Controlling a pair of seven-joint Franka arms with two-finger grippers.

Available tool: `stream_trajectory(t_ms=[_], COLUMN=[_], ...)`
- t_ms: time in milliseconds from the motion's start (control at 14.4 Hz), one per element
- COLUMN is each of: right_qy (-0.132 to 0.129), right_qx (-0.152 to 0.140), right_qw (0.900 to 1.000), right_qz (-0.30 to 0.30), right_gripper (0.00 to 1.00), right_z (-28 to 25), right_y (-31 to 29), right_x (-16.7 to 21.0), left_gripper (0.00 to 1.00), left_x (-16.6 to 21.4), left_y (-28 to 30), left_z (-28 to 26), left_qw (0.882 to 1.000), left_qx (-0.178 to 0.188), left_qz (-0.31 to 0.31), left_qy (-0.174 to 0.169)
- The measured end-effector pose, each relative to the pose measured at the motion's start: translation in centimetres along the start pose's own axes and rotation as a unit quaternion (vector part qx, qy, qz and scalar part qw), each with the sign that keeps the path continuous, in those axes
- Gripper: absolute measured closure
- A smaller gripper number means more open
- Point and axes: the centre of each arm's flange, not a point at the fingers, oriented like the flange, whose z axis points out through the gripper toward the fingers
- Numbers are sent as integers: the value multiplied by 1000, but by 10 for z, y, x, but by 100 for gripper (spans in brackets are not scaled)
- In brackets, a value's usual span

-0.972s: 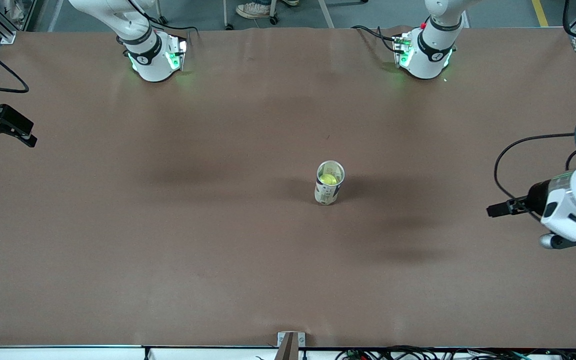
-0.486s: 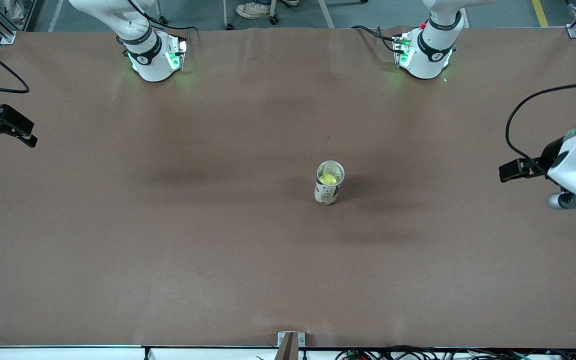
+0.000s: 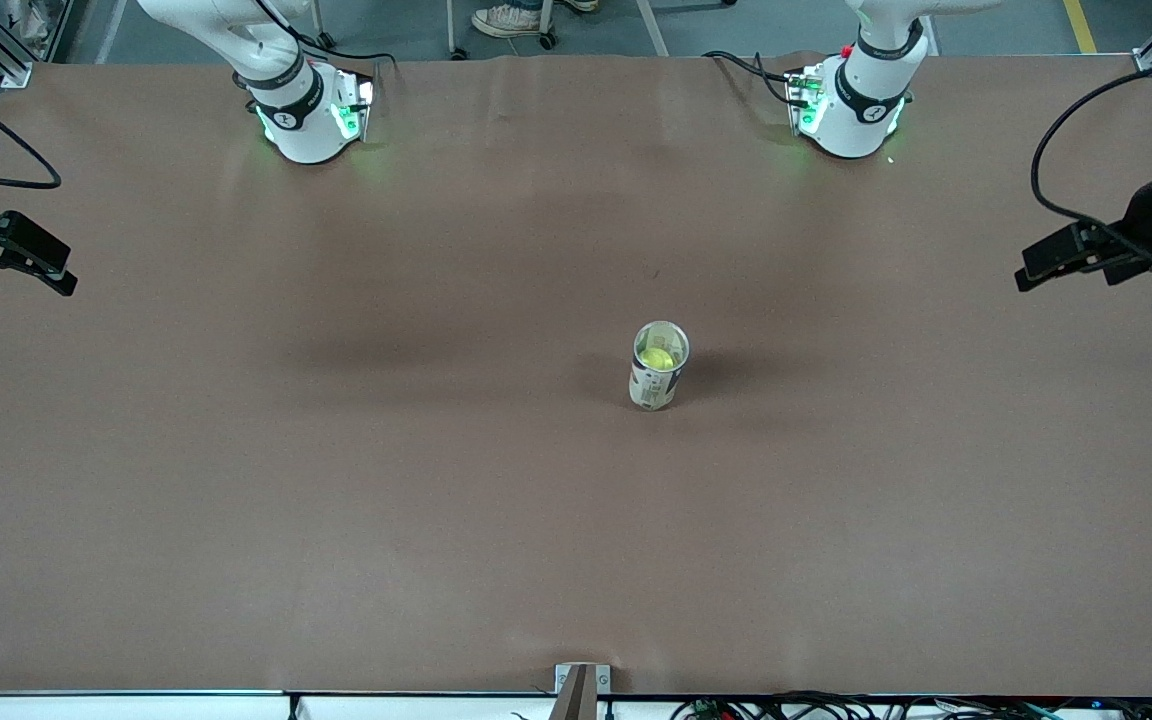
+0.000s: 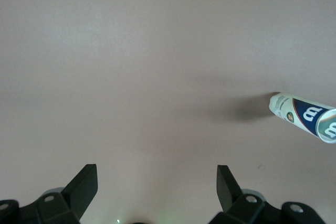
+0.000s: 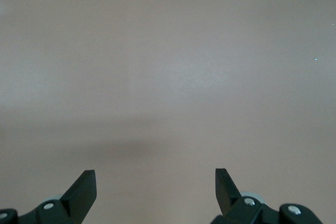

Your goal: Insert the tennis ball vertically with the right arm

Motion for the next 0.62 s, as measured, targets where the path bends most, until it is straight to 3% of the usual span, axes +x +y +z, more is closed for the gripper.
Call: stream_trajectory(t_ms=[625], right_qy=[0], right_qx=[0], right_qw=[1000], right_qz=[0], right_gripper=[0], right_z=[0], right_y=[0], right_x=[0], left_gripper=[0], left_x=[-51], left_y=[0], left_z=[-22], left_qw=[1000], left_qx=[2], left_qz=[2], left_qy=[13])
